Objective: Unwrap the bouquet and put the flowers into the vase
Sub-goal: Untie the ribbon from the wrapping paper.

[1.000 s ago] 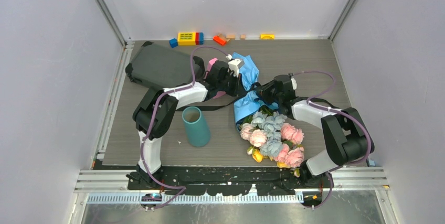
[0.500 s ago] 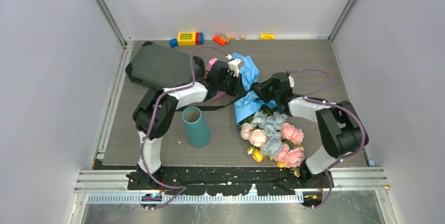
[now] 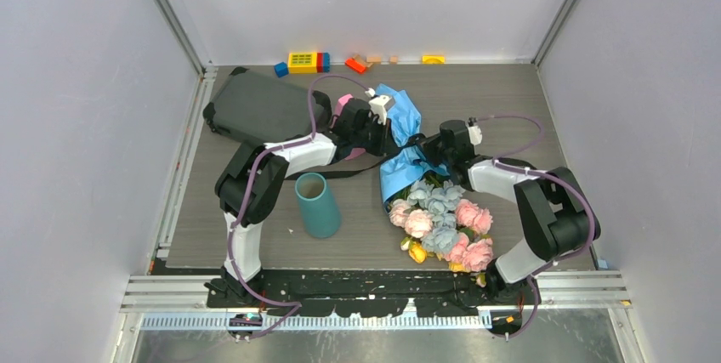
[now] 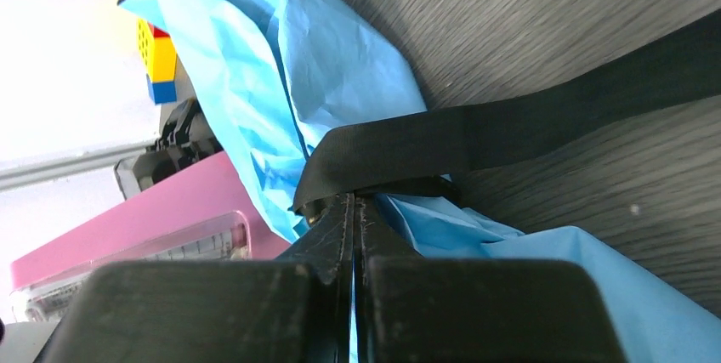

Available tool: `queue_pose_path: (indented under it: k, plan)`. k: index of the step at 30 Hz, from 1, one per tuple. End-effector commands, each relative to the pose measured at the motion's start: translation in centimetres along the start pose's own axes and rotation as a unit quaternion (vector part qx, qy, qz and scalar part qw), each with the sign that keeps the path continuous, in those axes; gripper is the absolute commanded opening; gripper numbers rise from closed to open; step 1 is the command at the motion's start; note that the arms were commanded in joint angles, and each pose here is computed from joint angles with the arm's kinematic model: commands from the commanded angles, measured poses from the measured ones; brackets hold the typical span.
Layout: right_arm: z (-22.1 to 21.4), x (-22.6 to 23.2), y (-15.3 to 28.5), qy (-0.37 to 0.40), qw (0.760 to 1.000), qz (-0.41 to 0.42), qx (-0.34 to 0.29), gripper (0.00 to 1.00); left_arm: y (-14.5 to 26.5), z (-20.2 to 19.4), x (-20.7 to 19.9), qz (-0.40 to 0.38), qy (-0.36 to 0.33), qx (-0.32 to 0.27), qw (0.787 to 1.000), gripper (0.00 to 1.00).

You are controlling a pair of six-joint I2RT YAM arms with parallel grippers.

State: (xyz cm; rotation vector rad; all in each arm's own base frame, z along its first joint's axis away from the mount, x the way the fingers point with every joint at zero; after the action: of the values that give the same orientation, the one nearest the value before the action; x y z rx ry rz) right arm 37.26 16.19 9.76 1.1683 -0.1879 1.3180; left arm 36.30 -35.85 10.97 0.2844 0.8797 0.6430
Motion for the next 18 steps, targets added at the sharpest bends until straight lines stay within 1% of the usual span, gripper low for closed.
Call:
queue_pose_path:
  k: [1,18]
  plan:
    - [3.0,-0.5,0.9,-0.004,0.996,-0.026,-0.082,0.0,1.6,2.4,-1.3,-0.011,-0.013,-0.041,0.999,0.0]
    - [4.1,-3.6,2.1,0.003,0.989,-0.085,-0.12,0.0,2.5,1.7,-0.2,0.005,0.0,-0.041,0.999,0.0]
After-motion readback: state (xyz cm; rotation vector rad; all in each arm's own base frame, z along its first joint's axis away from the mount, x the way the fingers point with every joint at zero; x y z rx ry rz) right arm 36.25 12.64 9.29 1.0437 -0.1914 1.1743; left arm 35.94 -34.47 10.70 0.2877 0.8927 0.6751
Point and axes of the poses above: each gripper's point midway between its finger pads, its own y axis back along the fingers, its own x axis along the line the jaws close on, z = x × y, the point moved 3 cm from there along y, back along the fingers, and after that the axes turned 13 degrees about y, right-handed, at the moved point
